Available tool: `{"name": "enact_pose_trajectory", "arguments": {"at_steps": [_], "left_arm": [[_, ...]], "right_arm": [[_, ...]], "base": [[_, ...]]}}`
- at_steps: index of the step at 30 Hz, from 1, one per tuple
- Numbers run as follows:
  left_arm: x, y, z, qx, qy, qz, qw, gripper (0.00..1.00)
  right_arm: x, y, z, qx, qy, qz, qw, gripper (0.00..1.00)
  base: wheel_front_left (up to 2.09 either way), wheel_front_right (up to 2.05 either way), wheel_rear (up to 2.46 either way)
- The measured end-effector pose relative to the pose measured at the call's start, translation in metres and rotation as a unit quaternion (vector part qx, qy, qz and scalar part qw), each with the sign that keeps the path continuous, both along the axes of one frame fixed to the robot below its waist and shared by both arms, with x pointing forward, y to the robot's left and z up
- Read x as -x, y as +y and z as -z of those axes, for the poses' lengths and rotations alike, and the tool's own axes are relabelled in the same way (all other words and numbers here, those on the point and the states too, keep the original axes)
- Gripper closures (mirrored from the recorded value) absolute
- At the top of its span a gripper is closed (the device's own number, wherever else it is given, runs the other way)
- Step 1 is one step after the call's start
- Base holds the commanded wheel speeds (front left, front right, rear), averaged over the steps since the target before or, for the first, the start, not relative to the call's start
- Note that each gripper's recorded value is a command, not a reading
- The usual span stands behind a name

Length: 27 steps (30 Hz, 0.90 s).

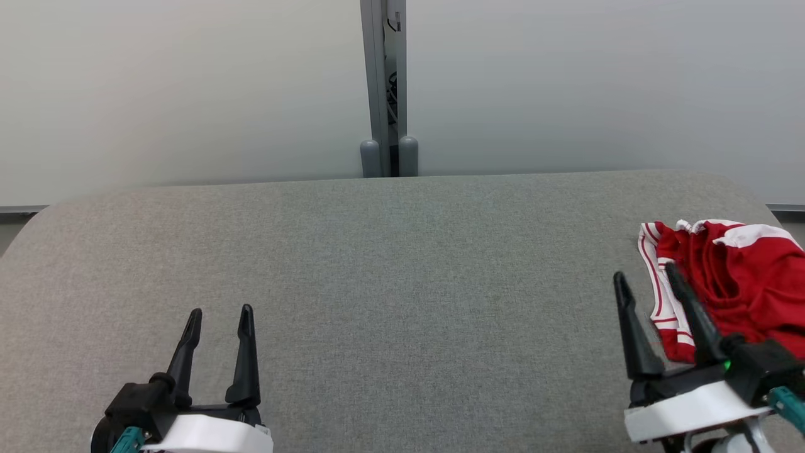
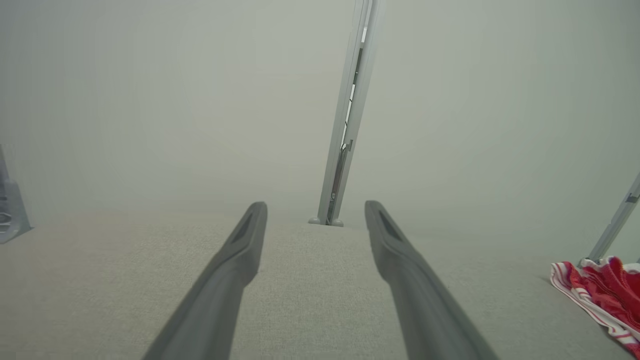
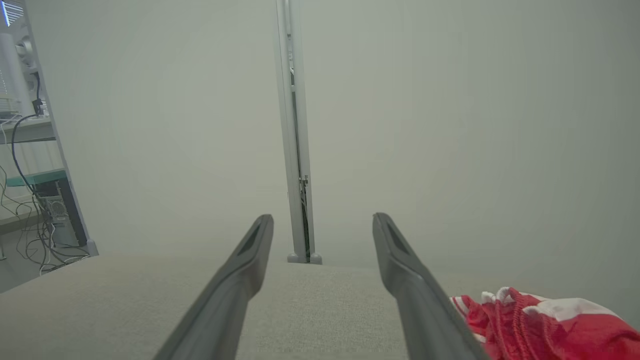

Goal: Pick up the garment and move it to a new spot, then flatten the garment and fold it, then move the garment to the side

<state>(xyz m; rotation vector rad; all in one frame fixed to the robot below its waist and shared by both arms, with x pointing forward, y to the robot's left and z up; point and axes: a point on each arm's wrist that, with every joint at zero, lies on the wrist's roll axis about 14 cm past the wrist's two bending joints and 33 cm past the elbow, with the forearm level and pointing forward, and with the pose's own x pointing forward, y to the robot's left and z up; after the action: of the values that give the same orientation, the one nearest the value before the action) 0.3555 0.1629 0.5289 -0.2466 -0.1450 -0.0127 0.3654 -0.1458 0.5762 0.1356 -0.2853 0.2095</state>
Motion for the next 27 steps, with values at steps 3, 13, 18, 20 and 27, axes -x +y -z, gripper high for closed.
{"name": "enact_pose_trajectory", "arguments": {"at_steps": [3,13,18,20,27], "left_arm": [[0.004,0.004,0.007,0.005,0.011,-0.007,1.0,0.0],[0.011,0.012,0.022,-0.007,0.033,-0.02,0.999,0.0],[0.012,0.013,0.024,-0.007,0.036,-0.021,0.999,0.0],[0.012,0.013,0.025,-0.007,0.039,-0.022,0.999,0.0],[0.013,0.014,0.028,-0.001,0.042,-0.024,0.999,0.0]], "right_arm": [[0.006,0.009,0.022,0.011,0.031,-0.009,0.999,0.0],[0.011,0.011,0.038,0.027,0.052,-0.003,0.998,0.0],[0.011,0.013,0.039,0.039,0.052,-0.005,0.998,0.0],[0.012,0.014,0.04,0.044,0.053,-0.007,0.998,0.0],[0.012,0.017,0.043,0.056,0.055,-0.011,0.997,0.0]], "base": [[0.0,0.0,0.0],[0.0,0.0,0.0],[0.0,0.0,0.0],[0.0,0.0,0.0],[0.0,0.0,0.0]]}}
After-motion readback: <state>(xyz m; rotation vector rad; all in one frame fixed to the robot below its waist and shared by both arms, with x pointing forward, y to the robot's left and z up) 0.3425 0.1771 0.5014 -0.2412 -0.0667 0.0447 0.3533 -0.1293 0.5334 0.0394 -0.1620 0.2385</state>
